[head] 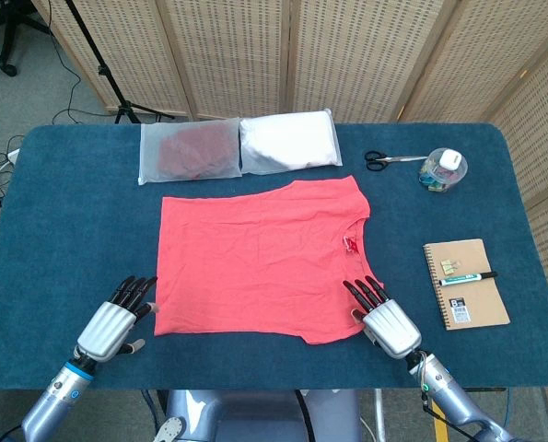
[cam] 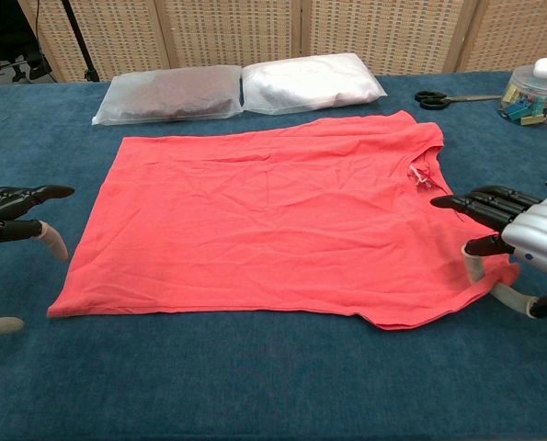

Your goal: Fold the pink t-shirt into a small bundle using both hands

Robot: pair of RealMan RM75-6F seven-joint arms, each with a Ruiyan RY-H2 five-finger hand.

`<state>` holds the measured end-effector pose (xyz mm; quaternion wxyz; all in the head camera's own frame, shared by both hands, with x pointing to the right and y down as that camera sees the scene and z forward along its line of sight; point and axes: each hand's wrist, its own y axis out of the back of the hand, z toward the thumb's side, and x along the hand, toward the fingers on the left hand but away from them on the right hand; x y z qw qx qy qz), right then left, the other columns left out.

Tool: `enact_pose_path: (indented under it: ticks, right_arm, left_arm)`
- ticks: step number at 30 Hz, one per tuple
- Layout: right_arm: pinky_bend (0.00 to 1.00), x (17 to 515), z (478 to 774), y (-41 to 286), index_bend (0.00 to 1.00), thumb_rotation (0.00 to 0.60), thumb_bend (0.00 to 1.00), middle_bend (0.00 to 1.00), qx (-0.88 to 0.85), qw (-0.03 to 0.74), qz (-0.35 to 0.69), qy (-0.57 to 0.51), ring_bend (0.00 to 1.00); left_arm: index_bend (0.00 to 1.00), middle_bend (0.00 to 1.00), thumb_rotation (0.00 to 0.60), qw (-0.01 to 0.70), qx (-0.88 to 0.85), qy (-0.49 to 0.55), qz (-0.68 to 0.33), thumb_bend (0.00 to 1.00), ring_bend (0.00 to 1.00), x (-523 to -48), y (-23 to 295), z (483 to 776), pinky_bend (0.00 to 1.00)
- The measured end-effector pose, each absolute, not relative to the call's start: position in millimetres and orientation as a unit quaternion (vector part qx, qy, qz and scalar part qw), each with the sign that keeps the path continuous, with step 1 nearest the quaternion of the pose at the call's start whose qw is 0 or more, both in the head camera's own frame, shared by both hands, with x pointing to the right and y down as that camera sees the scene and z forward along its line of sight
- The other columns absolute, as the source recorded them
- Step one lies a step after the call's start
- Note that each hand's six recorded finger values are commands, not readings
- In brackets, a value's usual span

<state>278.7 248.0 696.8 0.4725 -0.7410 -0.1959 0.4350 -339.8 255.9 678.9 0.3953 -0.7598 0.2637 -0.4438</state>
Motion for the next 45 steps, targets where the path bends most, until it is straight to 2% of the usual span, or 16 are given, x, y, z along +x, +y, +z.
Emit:
enact_pose_path:
  ticks: [19,33,40,45]
  right_arm:
    - [0.00,280.8,696.7,245.6,0.54,0.600,0.52,0.02,-0.740,0.468,0.440,-0.199,0.00]
    - [0.00,280.9,696.4,244.4,0.54,0.600,0.52,0.02,-0.739,0.468,0.441,-0.200,0.00]
    - [0.00,280.9,696.2,244.2,0.54,0.600,0.52,0.02,-0.739,0.469,0.441,-0.200,0.00]
    - [0.00,280.8,696.0,244.0,0.54,0.600,0.52,0.02,-0.739,0.469,0.440,-0.201,0.00]
  left_arm:
    - [0.45,0.00,0.600,0.386,-0.768,0.250,-0.447,0.05,0.00,-318.8,255.0,693.7,0.00]
    - [0.47,0.00,0.600,0.385,-0.767,0.243,-0.452,0.22,0.00,-318.0,253.8,696.0,0.00]
    - [0.48,0.00,0.600,0.385,-0.769,0.239,-0.452,0.23,0.00,-314.3,254.7,698.8,0.00]
    - [0.48,0.00,0.600,0.383,-0.771,0.236,-0.451,0.31,0.00,-311.1,256.6,700.6,0.00]
